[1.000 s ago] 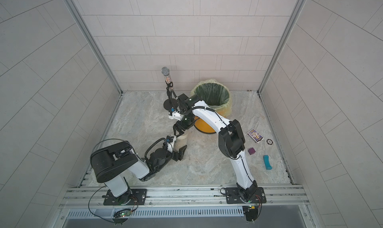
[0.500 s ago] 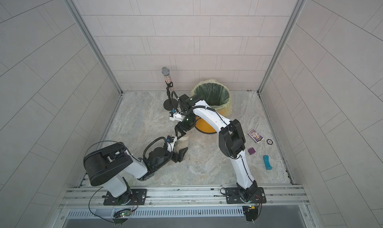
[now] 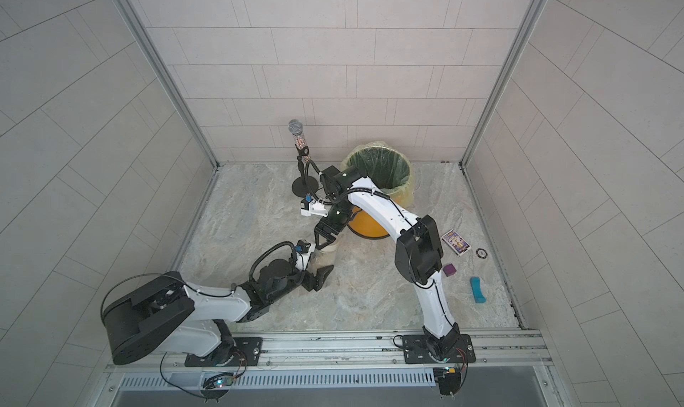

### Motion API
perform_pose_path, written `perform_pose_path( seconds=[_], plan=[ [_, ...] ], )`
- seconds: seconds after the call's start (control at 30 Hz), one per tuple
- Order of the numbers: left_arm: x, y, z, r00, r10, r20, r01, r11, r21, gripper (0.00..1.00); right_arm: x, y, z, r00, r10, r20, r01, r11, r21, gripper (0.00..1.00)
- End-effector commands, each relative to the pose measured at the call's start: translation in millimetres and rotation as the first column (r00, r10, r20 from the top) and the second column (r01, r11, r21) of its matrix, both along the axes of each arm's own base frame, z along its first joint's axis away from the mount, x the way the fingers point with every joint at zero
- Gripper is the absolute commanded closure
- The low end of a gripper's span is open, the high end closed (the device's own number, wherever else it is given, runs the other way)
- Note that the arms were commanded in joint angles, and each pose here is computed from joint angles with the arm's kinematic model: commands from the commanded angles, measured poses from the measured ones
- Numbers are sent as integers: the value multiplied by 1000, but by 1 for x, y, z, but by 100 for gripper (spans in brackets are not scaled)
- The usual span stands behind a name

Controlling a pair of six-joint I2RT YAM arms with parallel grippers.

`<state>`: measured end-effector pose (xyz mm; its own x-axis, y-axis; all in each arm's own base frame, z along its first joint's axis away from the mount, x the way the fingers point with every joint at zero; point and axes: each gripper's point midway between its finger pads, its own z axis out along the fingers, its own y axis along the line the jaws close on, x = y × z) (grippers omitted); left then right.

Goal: Empty expired oatmeal from jars
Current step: Pick up the jar from the center of the board, then unscrew the lid from the jar.

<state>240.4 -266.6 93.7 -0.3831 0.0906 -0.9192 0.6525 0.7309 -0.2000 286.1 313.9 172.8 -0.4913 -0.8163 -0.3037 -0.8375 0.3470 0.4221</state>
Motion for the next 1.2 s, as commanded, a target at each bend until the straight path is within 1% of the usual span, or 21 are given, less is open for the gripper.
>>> perform_pose_path(
  seconds=[0.0,0.1,0.17,0.23,0.3,0.37,0.47,0.5,0.6,0.7,0.77,0.87,1.03,1.07,1.17],
  plan=[
    [19,-9,50,999,30,43,-23,990,-141,100,-26,-22,7,977,207,56,-203,977,-65,62],
    [17,-9,56,999,20,44,-12,987,-160,100,-34,-28,9,956,285,71,-281,957,-69,59],
    [17,-11,58,999,10,39,-4,986,-164,100,-36,-33,8,937,331,106,-323,942,-93,54],
    [16,-11,60,999,6,38,0,986,-165,100,-33,-36,5,923,354,147,-336,932,-136,51],
    [16,-10,62,999,11,44,-3,986,-168,100,-30,-36,4,921,356,159,-334,930,-150,49],
    [16,-10,63,999,13,48,-5,986,-166,100,-29,-35,3,929,339,150,-316,936,-156,47],
    [16,-6,65,998,24,56,-14,986,-168,100,-28,-31,3,947,294,131,-278,952,-129,46],
    [16,-5,66,998,27,60,-17,986,-168,100,-27,-30,2,952,279,129,-264,957,-124,47],
    [14,-2,68,997,31,69,-19,985,-172,100,-23,-26,1,962,244,120,-232,967,-107,56],
    [13,1,74,996,38,76,-24,984,-179,100,-13,-29,-4,978,184,94,-175,979,-101,57],
    [12,3,77,996,42,80,-27,984,-176,100,-9,-30,-5,989,144,40,-140,987,-75,57],
    [12,6,82,994,52,97,-34,983,-181,100,-8,-29,-3,992,123,-2,-122,992,-42,59],
    [12,11,90,991,69,112,-48,982,-180,100,-7,-27,1,993,118,-4,-118,993,-19,58],
    [12,12,92,991,71,117,-49,982,-180,100,-6,-27,2,996,86,-27,-86,996,-20,57],
    [11,13,95,990,74,121,-52,982,-181,100,-7,-29,2,996,88,-34,-88,996,-25,57]
  ],
)
